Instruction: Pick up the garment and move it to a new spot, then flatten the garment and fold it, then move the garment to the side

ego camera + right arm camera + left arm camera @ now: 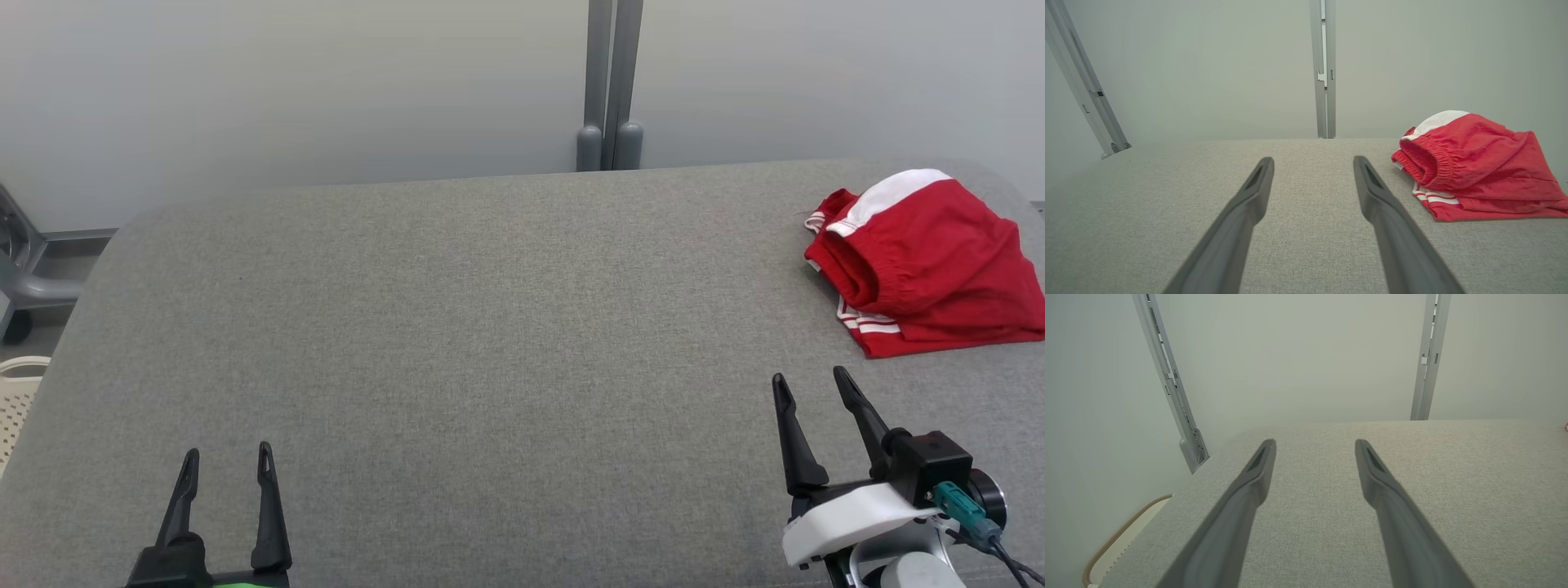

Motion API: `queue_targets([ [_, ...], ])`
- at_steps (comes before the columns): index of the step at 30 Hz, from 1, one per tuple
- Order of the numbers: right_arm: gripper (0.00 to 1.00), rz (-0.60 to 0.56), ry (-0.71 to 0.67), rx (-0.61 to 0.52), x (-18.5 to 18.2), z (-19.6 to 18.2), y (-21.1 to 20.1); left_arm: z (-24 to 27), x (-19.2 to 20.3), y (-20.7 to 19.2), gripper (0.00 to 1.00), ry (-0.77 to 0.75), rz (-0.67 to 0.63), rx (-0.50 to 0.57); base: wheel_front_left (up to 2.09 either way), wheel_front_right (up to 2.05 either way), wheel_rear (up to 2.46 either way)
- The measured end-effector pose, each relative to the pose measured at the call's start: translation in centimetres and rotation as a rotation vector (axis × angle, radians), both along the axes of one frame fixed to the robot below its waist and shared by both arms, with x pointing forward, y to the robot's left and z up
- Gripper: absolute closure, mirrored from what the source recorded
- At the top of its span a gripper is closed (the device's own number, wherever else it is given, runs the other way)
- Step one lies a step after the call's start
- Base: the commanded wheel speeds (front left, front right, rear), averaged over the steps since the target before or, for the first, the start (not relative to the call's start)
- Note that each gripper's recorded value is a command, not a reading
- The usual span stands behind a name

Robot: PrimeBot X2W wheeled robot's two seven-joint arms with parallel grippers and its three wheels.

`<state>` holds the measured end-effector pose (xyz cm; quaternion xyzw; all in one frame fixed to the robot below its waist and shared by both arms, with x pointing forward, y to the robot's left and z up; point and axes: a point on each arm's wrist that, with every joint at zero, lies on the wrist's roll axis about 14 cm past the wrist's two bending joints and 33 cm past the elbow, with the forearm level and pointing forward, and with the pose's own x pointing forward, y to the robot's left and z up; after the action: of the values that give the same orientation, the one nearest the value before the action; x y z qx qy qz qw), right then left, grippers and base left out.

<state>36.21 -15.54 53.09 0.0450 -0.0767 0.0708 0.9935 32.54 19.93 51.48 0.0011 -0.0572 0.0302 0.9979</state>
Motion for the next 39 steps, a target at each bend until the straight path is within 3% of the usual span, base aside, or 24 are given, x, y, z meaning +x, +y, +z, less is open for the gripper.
queue_targets([
  [21, 0.00, 0.005, 0.013, 0.008, 0.1, -0.4, 0.3, 0.0, 0.1, 0.0, 0.00, 0.001, -0.005, 0.002, 0.00, 0.00, 0.00],
  [22, 1.00, 0.006, 0.013, 0.009, 0.1, -0.4, 0.3, 0.2, 0.1, 0.0, 1.00, -0.004, -0.005, 0.005, 0.00, 0.00, 0.00],
  [27, 1.00, 0.000, 0.088, 0.020, -0.6, -2.7, 0.3, -1.9, -0.4, -0.1, 1.00, 0.064, -0.001, -0.014, 0.00, 0.00, 0.00],
  [39, 1.00, -0.080, 0.182, 0.238, 0.0, -3.7, -2.4, -2.5, 0.5, -0.5, 1.00, 0.079, -0.005, -0.267, 0.00, 0.00, 0.00],
])
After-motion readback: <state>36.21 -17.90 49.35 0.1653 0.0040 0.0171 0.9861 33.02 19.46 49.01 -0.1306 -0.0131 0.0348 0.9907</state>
